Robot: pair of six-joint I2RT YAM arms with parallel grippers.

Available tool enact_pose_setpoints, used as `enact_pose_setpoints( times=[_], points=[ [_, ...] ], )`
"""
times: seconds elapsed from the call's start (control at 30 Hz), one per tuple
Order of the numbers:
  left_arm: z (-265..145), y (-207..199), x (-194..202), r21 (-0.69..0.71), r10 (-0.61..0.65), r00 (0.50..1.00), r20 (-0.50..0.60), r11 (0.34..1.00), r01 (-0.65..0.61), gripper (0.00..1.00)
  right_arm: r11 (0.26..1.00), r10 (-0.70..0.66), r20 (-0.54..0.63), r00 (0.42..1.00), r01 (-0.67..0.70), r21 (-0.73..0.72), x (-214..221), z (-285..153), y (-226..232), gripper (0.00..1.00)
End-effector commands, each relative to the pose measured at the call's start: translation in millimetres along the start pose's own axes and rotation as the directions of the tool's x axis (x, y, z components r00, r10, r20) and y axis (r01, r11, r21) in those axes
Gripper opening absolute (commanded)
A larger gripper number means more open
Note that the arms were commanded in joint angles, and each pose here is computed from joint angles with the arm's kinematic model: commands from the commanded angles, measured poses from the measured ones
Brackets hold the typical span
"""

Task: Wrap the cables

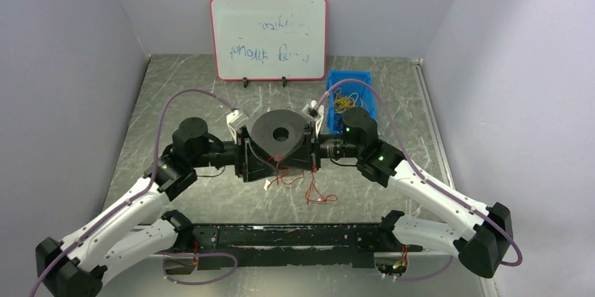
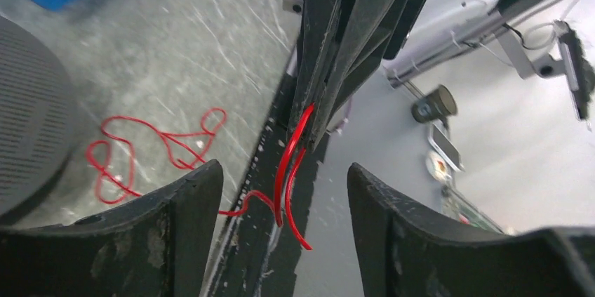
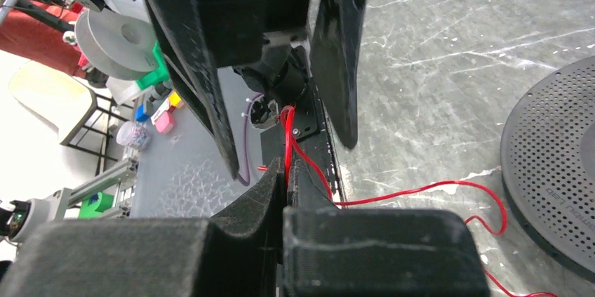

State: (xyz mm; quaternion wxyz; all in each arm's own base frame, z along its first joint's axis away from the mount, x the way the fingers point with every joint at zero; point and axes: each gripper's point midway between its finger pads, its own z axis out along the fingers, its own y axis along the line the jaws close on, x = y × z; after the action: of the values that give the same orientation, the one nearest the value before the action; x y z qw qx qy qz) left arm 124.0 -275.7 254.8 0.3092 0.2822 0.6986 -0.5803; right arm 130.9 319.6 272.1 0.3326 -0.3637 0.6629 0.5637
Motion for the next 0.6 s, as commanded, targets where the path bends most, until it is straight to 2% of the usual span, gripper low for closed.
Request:
enact_pose_setpoints(
  times=[0.0, 0.13, 0.3, 0.5, 0.57],
  points=[
    [-18, 10, -24, -0.186, 0.146, 0.987, 0.066, 0.974, -0.132, 0.72, 0.999, -0.033, -0.013, 0.999, 0.033, 0.024, -10, -7, 7, 0.0],
    [-18, 1, -28, -0.154, 0.183, 0.981, 0.059, 0.973, -0.173, 0.72, 1.0, -0.011, -0.018, 1.0, 0.011, -0.018, -11, -7, 16, 0.0],
    [-11, -5, -23, -0.067, 0.216, 0.976, 0.007, 0.974, -0.215, 0.64, 0.997, 0.011, -0.03, 1.0, -0.013, -0.076, -13, -9, 30, 0.0],
    [-8, -16, -19, 0.021, 0.236, 0.972, -0.008, 0.972, -0.236, 0.52, 0.995, 0.02, -0.043, 0.999, -0.025, -0.097, -13, -11, 37, 0.0],
    [-7, -19, -19, 0.039, 0.241, 0.971, -0.009, 0.97, -0.24, 0.41, 0.995, 0.025, -0.054, 0.998, -0.03, -0.091, -11, -11, 35, 0.0]
  ],
)
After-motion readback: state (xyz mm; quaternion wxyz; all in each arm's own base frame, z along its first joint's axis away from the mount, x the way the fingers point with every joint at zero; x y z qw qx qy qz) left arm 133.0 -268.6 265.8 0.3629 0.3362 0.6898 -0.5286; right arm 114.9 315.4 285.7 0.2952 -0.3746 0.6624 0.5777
